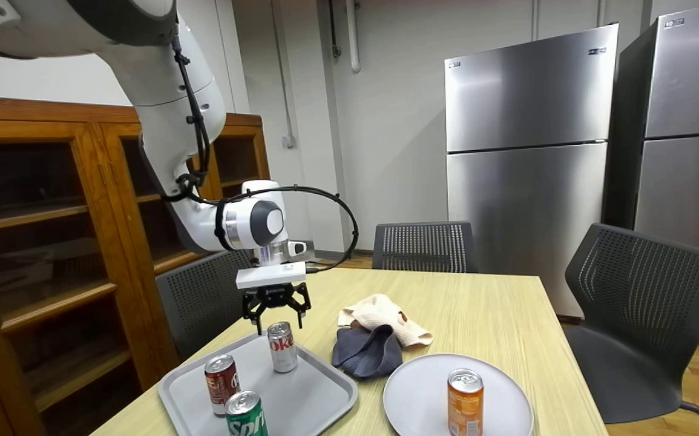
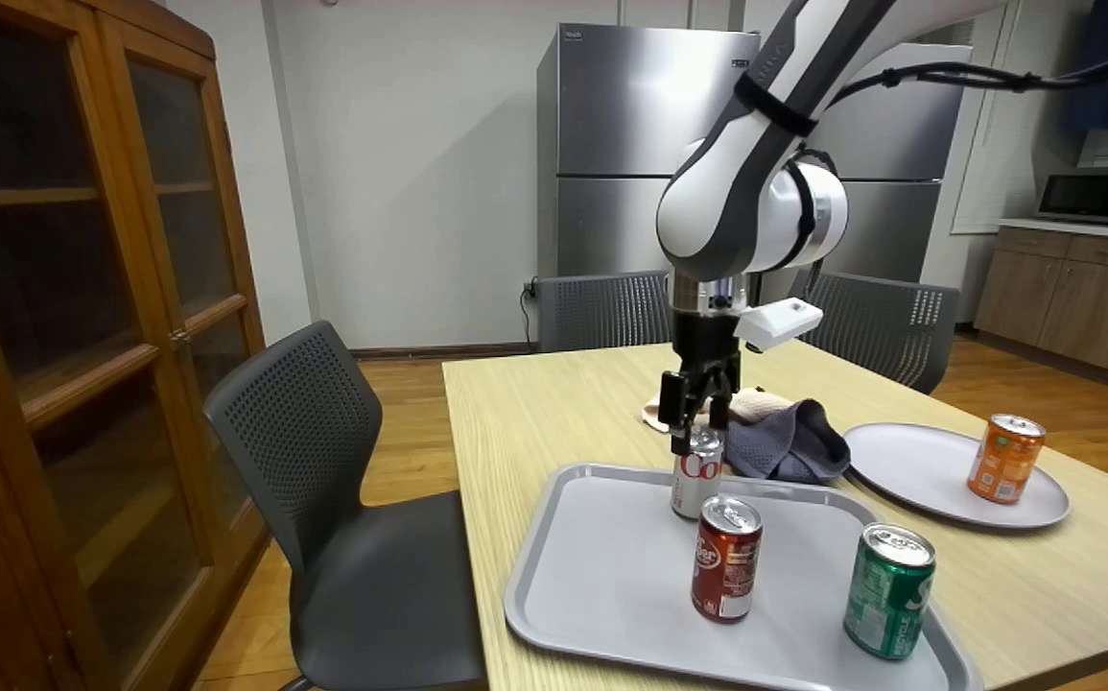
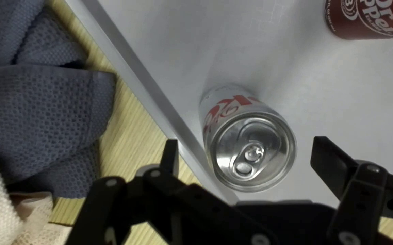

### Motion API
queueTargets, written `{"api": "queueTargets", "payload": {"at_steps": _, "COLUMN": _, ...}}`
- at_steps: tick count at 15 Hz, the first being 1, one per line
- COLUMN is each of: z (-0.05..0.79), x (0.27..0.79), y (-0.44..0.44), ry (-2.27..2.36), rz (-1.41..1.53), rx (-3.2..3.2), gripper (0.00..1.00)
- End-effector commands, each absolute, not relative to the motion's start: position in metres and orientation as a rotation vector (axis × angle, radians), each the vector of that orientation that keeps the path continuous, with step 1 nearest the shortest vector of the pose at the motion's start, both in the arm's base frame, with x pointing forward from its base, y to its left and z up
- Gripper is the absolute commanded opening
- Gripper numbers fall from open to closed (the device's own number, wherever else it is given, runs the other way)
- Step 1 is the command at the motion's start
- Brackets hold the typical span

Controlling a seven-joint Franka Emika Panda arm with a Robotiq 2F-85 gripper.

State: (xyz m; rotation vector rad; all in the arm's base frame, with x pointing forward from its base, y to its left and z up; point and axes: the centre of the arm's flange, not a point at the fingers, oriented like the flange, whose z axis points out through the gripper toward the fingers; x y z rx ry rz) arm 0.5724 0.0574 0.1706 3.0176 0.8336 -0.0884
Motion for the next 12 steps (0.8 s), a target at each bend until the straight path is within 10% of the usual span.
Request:
{"api": "queueTargets", "payload": {"at_steps": 1, "z": 0.163, "x": 0.577, "y": 0.060, "ry": 0.817, "rz": -0.118, "rx": 2.992, "gripper": 1.00}}
{"api": "queueTargets", "payload": {"at_steps": 10, "z": 0.151, "x": 0.573, "y": 0.057, "ry": 0.812, "rz": -0.151, "rx": 2.990, "gripper": 1.00}}
{"api": "queueTargets", "payload": {"at_steps": 11, "z": 0.151, "x": 0.573, "y": 0.057, "ry": 0.816, "rz": -0.147, "rx": 2.990, "gripper": 0.75}}
{"api": "queueTargets", "payload": {"at_steps": 12, "z": 0.150, "x": 0.573, "y": 0.058, "ry": 0.818, "rz": -0.146, "rx": 2.989, "gripper": 0.74}}
